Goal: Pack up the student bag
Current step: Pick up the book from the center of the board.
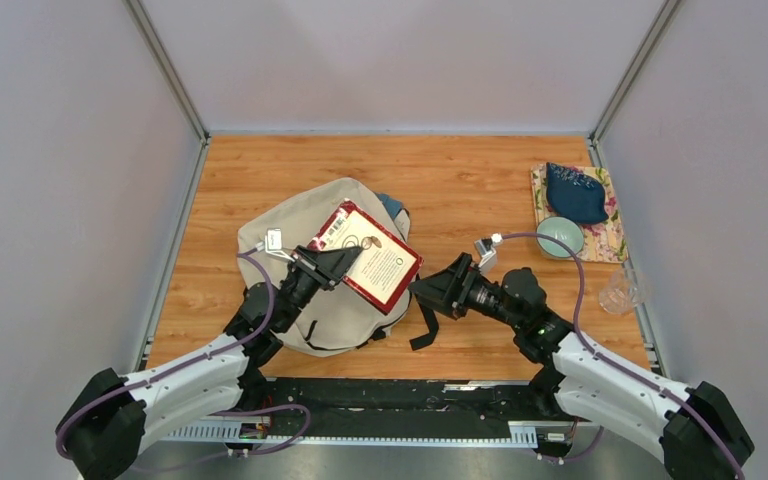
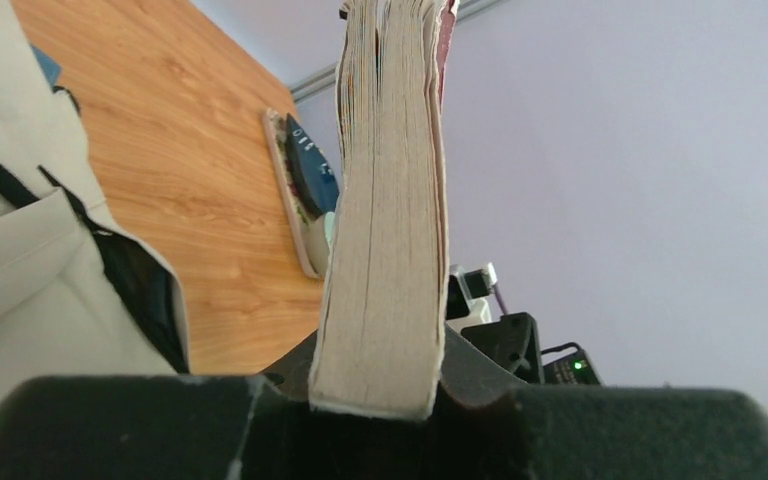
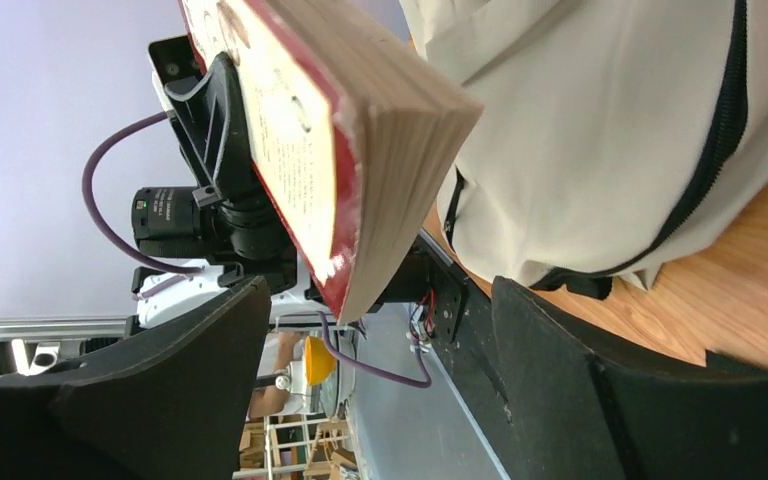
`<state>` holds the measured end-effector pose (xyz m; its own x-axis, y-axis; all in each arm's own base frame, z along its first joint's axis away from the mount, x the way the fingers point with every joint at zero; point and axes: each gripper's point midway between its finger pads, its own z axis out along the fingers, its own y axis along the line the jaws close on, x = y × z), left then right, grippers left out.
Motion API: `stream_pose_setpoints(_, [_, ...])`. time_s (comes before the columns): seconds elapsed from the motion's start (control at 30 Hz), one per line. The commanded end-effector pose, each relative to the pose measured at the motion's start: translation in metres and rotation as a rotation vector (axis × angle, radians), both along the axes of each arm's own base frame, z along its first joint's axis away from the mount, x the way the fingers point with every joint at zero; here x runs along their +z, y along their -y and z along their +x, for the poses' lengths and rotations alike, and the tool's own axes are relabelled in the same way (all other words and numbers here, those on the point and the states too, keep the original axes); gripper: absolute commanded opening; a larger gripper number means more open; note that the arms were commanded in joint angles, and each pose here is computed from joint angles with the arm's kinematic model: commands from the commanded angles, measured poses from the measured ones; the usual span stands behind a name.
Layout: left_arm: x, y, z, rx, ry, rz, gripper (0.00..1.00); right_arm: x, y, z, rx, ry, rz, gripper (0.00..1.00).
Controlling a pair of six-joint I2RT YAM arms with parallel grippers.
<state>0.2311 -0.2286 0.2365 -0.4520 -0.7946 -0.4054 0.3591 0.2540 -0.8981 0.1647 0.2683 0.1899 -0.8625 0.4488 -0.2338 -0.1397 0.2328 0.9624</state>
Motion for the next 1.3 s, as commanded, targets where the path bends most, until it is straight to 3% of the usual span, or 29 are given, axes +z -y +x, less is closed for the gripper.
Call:
stream_pose_setpoints(0.0, [0.053, -0.002, -0.012, -0.052, 0.106, -0.200, 0.00, 0.035, -0.008, 0.015, -0.040, 0.085, 0.103, 0.84])
stream_pose_setpoints(0.37, [0.056, 0.004, -0.016, -0.103, 0.109, -0.258, 0.00, 0.065, -0.027, 0.024, -0.004, 0.146, 0.219, 0.84])
stream_pose_setpoints(0.57, [0.052, 0.006, -0.016, -0.115, 0.099, -0.255, 0.00, 0.077, -0.036, 0.031, 0.007, 0.149, 0.270, 0.77])
stream_pose_setpoints(0.67, [0.052, 0.006, -0.017, -0.117, 0.101, -0.260, 0.00, 0.080, -0.039, 0.032, 0.019, 0.142, 0.302, 0.54])
stream_pose_setpoints(0.7, [0.052, 0.005, -0.016, -0.112, 0.102, -0.260, 0.00, 0.079, -0.039, 0.031, 0.021, 0.141, 0.307, 0.39])
stream_pose_setpoints(0.77, [0.048, 0.004, -0.017, -0.108, 0.099, -0.249, 0.00, 0.077, -0.038, 0.030, 0.021, 0.135, 0.309, 0.18])
stream_pose_setpoints(0.8, [0.041, 0.007, -0.015, -0.106, 0.074, -0.220, 0.00, 0.071, -0.036, 0.031, 0.011, 0.128, 0.300, 0.00])
stream_pose_setpoints(0.87, [0.036, 0.010, -0.013, -0.102, 0.066, -0.149, 0.17, 0.068, -0.031, 0.027, -0.001, 0.131, 0.288, 0.00])
stream_pose_setpoints(0.9, [0.024, 0.018, -0.009, -0.117, 0.011, -0.061, 0.40, 0.067, -0.028, 0.028, -0.020, 0.136, 0.280, 0.00])
stream_pose_setpoints(0.97, [0.018, 0.022, -0.006, -0.114, 0.032, 0.108, 0.60, 0.063, -0.019, 0.028, -0.062, 0.132, 0.230, 0.00])
stream_pose_setpoints(1.0, [0.011, 0.025, -0.003, -0.121, -0.027, 0.222, 0.73, 0.059, -0.015, 0.029, -0.081, 0.155, 0.191, 0.00])
stream_pose_setpoints(1.03, [0.006, 0.024, -0.001, -0.118, -0.044, 0.301, 0.77, 0.043, -0.011, 0.030, -0.102, 0.117, 0.116, 0.00])
stream_pose_setpoints(1.1, [-0.005, 0.018, 0.000, -0.127, -0.057, 0.512, 0.83, 0.054, 0.008, 0.033, -0.191, 0.181, 0.069, 0.00])
stream_pose_setpoints(1.13, [-0.009, 0.017, 0.001, -0.132, -0.061, 0.571, 0.83, 0.033, 0.018, 0.032, -0.223, 0.127, -0.023, 0.00])
stream_pose_setpoints(1.27, [-0.041, 0.010, -0.015, -0.251, -0.051, 0.803, 0.84, 0.037, 0.063, 0.041, -0.421, 0.166, -0.148, 0.00])
